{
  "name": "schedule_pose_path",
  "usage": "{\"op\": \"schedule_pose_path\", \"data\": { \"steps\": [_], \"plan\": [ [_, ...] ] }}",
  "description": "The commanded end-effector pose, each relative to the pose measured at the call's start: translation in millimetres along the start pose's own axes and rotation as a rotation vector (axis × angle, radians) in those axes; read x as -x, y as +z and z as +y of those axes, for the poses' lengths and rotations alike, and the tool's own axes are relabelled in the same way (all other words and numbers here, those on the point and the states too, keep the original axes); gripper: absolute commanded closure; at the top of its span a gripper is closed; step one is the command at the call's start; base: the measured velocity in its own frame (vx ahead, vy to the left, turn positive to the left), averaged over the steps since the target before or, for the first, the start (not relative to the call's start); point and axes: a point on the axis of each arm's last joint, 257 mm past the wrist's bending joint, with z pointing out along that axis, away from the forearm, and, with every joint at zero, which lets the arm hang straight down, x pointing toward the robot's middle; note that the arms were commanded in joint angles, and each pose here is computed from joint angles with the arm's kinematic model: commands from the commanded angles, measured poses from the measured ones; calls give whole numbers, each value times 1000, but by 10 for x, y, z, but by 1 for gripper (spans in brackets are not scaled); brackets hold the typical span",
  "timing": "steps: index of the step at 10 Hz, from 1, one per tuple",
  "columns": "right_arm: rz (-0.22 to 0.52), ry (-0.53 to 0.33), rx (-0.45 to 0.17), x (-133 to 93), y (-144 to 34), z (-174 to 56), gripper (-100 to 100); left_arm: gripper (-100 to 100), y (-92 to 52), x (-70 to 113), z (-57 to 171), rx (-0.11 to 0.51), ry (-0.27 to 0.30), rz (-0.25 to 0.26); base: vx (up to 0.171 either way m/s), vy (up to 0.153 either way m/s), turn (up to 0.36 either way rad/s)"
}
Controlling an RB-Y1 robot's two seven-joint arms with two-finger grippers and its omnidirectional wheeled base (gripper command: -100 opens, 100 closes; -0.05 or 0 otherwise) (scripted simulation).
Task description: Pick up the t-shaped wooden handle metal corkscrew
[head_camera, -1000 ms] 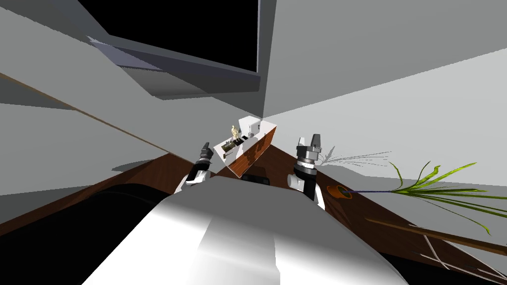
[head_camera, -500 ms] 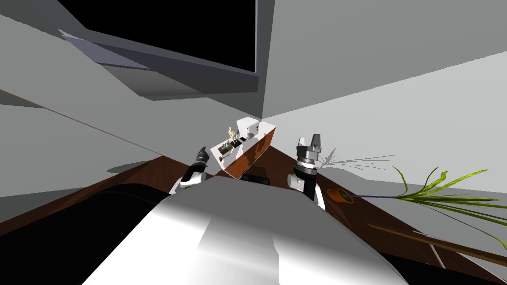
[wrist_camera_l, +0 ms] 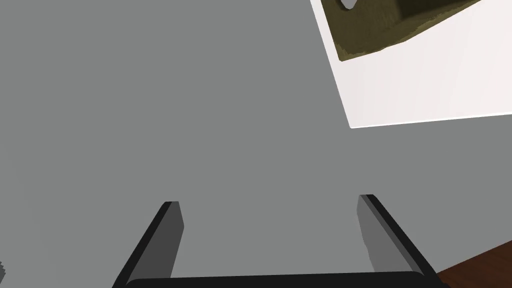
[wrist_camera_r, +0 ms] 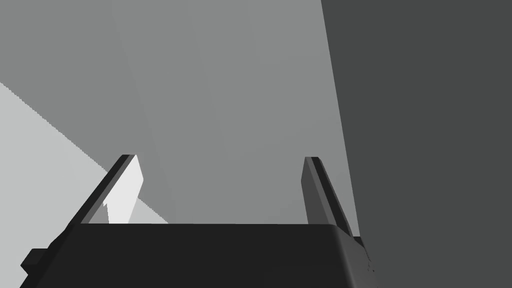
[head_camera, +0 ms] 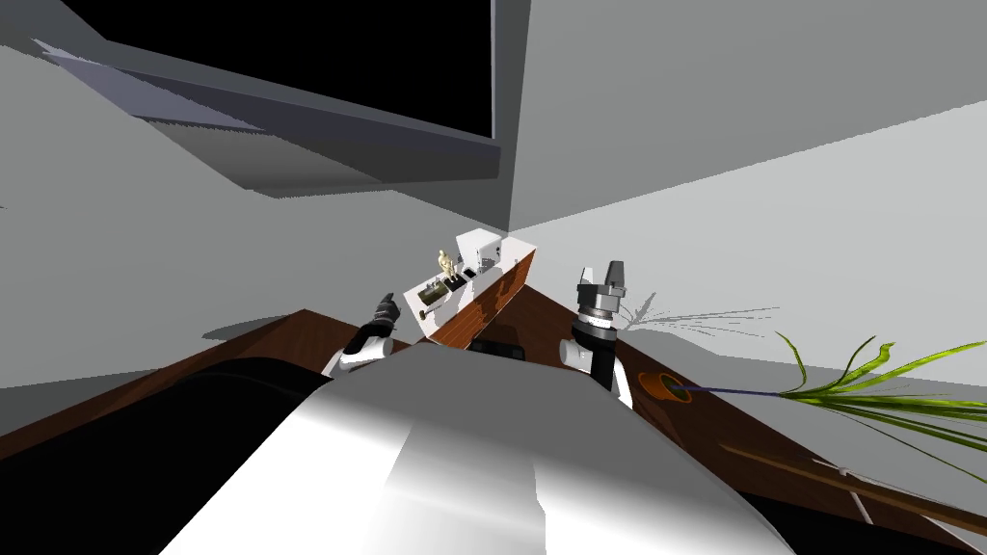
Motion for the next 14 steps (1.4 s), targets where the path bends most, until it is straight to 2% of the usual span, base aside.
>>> {"op": "schedule_pose_path", "data": {
  "steps": [1, 2, 3, 4, 5, 6, 8, 9, 11, 12, 13, 14],
  "plan": [
    [0, 0, 0, 0, 0, 0, 0, -100, -23, 111, 173, 54, -4, -19, 90, -53, 2],
    [0, 0, 0, 0, 0, 0, 0, -100, -37, 328, 382, 119, -16, -55, 111, -87, -3],
    [0, 0, 0, 0, 0, 0, 0, -100, -43, 329, 423, 135, -16, -56, 91, -71, 9],
    [0, 0, 0, 0, 0, 0, 0, -100, -73, 542, 605, 190, -30, -93, 127, -77, -9],
    [0, 0, 0, 0, 0, 0, 0, -100, -86, 543, 665, 214, -31, -94, 96, -65, 5],
    [0, 0, 0, 0, 0, 0, 0, -100, -128, 749, 819, 259, -47, -131, 115, -66, -7],
    [0, 0, 0, 0, 0, 0, 0, -100, -151, 750, 901, 293, -49, -133, 63, -36, 2],
    [0, 0, 0, 0, 0, 0, 0, -100, -215, 947, 1068, 345, -69, -170, 77, -48, -11],
    [0, 0, 0, 0, 0, 0, 0, -100, -238, 946, 1129, 370, -70, -172, 56, -44, 5],
    [0, 0, 0, 0, 0, 0, 0, -100, -321, 1131, 1296, 424, -92, -209, 71, -67, -13],
    [0, 0, 0, 0, 0, 0, 0, -100, -344, 1129, 1346, 446, -94, -210, 79, -65, 5],
    [0, 0, 0, 0, 0, 0, 0, -100, -423, 1304, 1475, 486, -116, -246, 114, -69, -6]
  ]
}}
